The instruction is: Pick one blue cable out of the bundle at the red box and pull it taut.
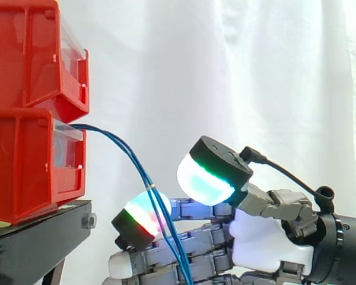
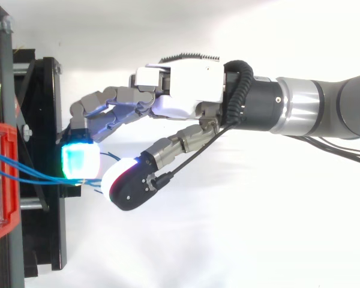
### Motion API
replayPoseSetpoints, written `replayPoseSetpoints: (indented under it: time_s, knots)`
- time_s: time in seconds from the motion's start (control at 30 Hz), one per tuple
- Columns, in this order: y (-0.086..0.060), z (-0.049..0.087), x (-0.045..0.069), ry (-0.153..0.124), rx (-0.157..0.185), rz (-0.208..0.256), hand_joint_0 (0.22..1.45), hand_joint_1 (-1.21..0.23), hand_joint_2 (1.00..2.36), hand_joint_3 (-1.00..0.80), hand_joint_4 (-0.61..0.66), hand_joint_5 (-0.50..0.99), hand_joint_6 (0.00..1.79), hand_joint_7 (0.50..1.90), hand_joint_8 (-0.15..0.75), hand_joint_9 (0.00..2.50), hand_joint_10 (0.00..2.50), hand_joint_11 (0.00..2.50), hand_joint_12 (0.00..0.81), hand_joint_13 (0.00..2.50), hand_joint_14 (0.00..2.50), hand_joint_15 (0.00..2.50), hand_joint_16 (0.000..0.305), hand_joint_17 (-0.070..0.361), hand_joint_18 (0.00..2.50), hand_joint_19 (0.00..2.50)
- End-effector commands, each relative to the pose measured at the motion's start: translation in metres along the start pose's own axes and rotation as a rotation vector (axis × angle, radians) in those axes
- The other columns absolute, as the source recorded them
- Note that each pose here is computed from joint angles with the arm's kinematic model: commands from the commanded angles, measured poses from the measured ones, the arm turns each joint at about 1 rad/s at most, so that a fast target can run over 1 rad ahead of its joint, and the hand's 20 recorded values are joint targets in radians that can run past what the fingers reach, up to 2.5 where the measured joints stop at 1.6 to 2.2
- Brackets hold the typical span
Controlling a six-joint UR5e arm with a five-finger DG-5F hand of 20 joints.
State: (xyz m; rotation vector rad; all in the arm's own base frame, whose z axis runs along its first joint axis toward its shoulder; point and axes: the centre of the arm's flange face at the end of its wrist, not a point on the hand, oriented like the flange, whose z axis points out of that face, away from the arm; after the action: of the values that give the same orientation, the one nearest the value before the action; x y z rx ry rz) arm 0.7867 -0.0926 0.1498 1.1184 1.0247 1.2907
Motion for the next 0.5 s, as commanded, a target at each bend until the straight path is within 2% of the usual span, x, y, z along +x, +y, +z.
replayPoseSetpoints:
  time_s: [0.0, 0.07, 0.17, 0.47]
  knots:
    - [-0.001, 0.000, 0.001, -0.001, 0.000, -0.014, 0.55, -0.73, 1.00, -0.50, 0.31, -0.12, 0.50, 1.18, 0.391, 0.58, 0.01, 0.38, 0.420, 0.42, 0.01, 0.20, 0.058, 0.131, 0.42, 0.36]
    - [-0.009, 0.000, 0.000, -0.017, -0.002, -0.037, 0.54, -0.72, 1.00, -0.50, 0.32, -0.12, 0.50, 1.16, 0.391, 0.58, 0.01, 0.38, 0.422, 0.42, 0.01, 0.20, 0.058, 0.131, 0.42, 0.37]
    - [-0.012, 0.000, 0.001, -0.023, -0.016, -0.036, 0.54, -0.71, 1.00, -0.50, 0.33, -0.12, 0.50, 1.14, 0.392, 0.58, 0.01, 0.38, 0.423, 0.42, 0.01, 0.21, 0.059, 0.132, 0.42, 0.37]
    - [-0.009, 0.004, 0.002, -0.030, -0.043, -0.043, 0.53, -0.70, 1.00, -0.50, 0.36, -0.13, 0.50, 1.10, 0.393, 0.58, 0.01, 0.38, 0.423, 0.42, 0.01, 0.21, 0.058, 0.132, 0.41, 0.36]
